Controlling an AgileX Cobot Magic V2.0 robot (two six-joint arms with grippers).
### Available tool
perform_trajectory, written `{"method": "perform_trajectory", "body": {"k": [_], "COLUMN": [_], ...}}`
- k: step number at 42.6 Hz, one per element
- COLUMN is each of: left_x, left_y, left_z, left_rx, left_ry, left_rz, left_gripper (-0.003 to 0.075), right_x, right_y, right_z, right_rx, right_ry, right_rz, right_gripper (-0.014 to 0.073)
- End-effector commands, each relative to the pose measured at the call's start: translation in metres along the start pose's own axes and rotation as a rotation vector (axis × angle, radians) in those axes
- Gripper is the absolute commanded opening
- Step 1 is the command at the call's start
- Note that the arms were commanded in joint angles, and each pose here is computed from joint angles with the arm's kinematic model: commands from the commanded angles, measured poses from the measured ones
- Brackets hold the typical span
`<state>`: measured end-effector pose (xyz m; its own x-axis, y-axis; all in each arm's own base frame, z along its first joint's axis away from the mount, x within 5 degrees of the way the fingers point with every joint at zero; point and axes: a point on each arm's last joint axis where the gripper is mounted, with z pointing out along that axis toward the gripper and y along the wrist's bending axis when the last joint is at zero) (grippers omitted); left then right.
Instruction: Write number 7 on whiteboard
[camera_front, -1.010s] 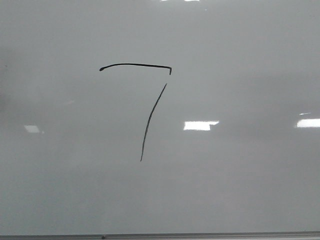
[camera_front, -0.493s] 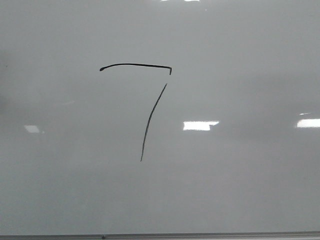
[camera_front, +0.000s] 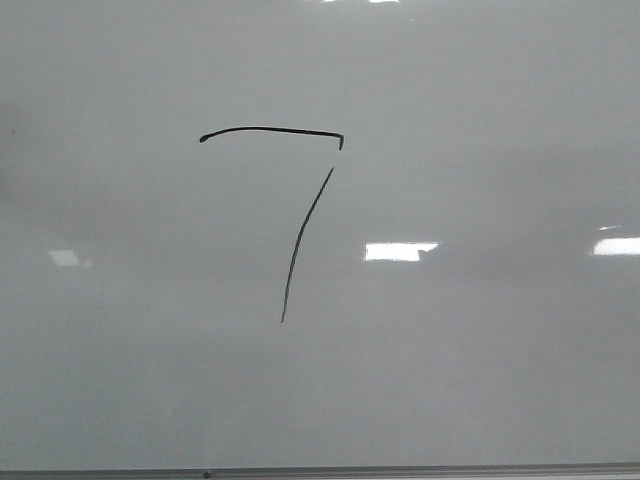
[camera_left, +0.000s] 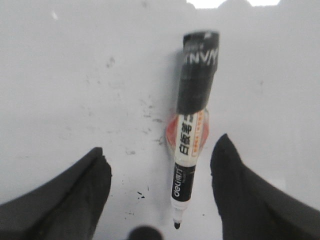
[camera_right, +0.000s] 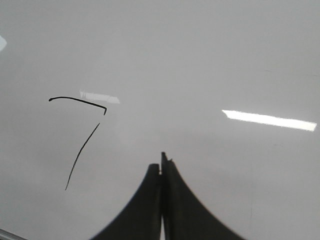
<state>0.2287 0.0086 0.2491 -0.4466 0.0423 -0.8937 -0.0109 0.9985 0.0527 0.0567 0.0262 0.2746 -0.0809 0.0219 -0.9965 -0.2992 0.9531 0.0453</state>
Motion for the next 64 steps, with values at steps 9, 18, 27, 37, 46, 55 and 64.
{"method": "perform_trajectory", "body": {"k": [9, 18, 27, 37, 46, 55, 64], "left_x": [-0.016, 0.002, 0.011, 0.011, 0.011, 0.011, 0.013], "left_y": [-0.008, -0.014, -0.013, -0.012, -0.012, -0.012, -0.012], "left_z": [-0.082, -0.128, -0.153, -0.158, -0.158, -0.158, -0.157], "left_rx": [0.04, 0.098, 0.11, 0.109, 0.109, 0.109, 0.106], "left_ry": [-0.216, -0.328, -0.384, -0.417, -0.417, -0.417, -0.428], "left_rz": [0.02, 0.037, 0.037, 0.035, 0.035, 0.035, 0.04], "left_gripper": [0.0298, 0.0066, -0.002, -0.002, -0.002, -0.002, -0.002], "right_x": [-0.013, -0.013, -0.013, -0.013, -0.013, -0.013, -0.013], "right_y": [-0.004, -0.004, -0.004, -0.004, -0.004, -0.004, -0.004], "right_z": [-0.001, -0.001, -0.001, -0.001, -0.001, -0.001, -0.001], "right_rx": [0.052, 0.052, 0.052, 0.051, 0.051, 0.051, 0.051], "right_ry": [-0.077, -0.076, -0.076, -0.075, -0.075, -0.075, -0.075], "right_rz": [0.015, 0.015, 0.015, 0.015, 0.015, 0.015, 0.015], "right_gripper": [-0.0068, -0.0068, -0.0068, -0.0068, -0.0068, -0.0068, -0.0068]}}
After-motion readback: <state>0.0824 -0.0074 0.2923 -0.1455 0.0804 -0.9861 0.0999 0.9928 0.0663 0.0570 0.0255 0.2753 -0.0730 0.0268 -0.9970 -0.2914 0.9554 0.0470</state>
